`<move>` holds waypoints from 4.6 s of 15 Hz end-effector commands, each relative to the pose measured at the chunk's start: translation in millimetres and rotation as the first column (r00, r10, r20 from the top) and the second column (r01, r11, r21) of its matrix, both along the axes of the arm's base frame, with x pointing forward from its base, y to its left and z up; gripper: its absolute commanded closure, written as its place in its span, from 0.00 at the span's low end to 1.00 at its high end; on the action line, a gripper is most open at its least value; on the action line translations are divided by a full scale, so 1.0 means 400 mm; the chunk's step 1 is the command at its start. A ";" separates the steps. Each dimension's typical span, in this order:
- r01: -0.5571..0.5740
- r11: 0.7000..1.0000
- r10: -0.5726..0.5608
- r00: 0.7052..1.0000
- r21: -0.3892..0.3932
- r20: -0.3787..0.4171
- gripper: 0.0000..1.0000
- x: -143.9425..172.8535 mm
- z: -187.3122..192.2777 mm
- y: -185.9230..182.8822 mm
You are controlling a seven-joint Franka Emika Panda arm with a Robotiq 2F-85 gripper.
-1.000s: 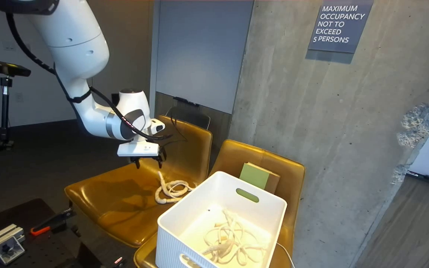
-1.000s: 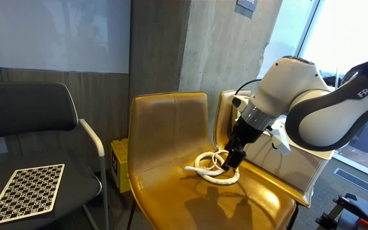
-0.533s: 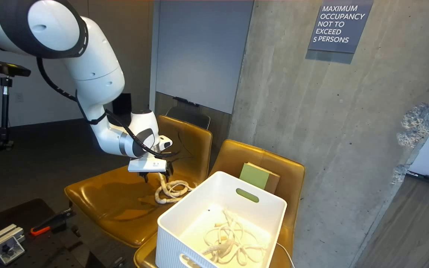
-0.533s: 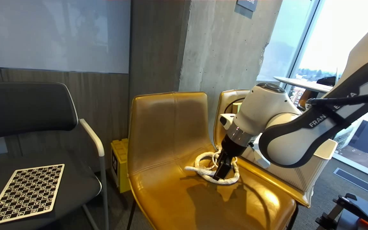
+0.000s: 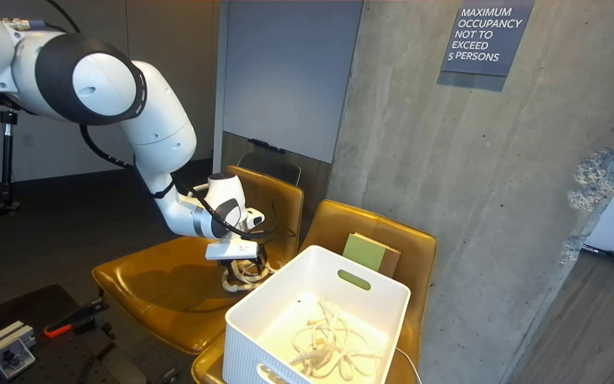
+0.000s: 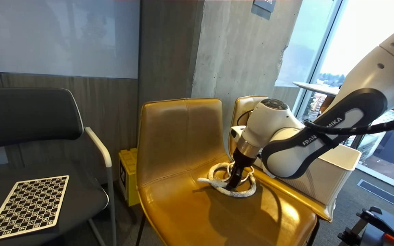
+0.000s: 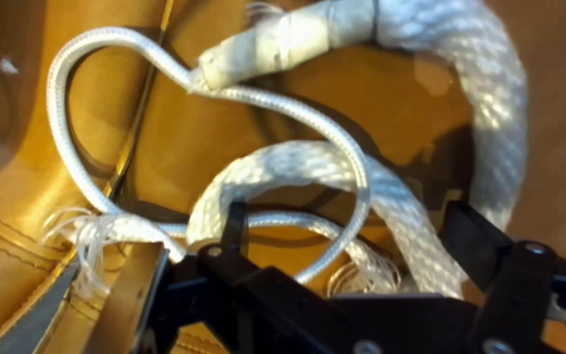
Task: Remove the white cords from the chair and put them in the white basket
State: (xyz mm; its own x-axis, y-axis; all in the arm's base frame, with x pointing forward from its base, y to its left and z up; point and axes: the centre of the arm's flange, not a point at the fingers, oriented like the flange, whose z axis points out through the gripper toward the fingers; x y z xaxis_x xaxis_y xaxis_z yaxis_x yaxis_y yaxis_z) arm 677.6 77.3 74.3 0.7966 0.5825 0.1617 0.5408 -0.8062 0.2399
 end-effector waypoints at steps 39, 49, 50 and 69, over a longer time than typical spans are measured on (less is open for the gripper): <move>0.357 0.933 -0.361 0.929 0.050 0.085 1.00 -0.138 1.166 -0.631; 0.449 0.888 -0.458 0.882 0.098 0.109 1.00 -0.156 1.324 -0.821; 0.444 0.890 -0.453 0.884 0.099 0.112 1.00 -0.151 1.321 -0.813; 0.216 0.975 -0.217 0.976 0.049 0.013 0.18 -0.174 1.001 -0.646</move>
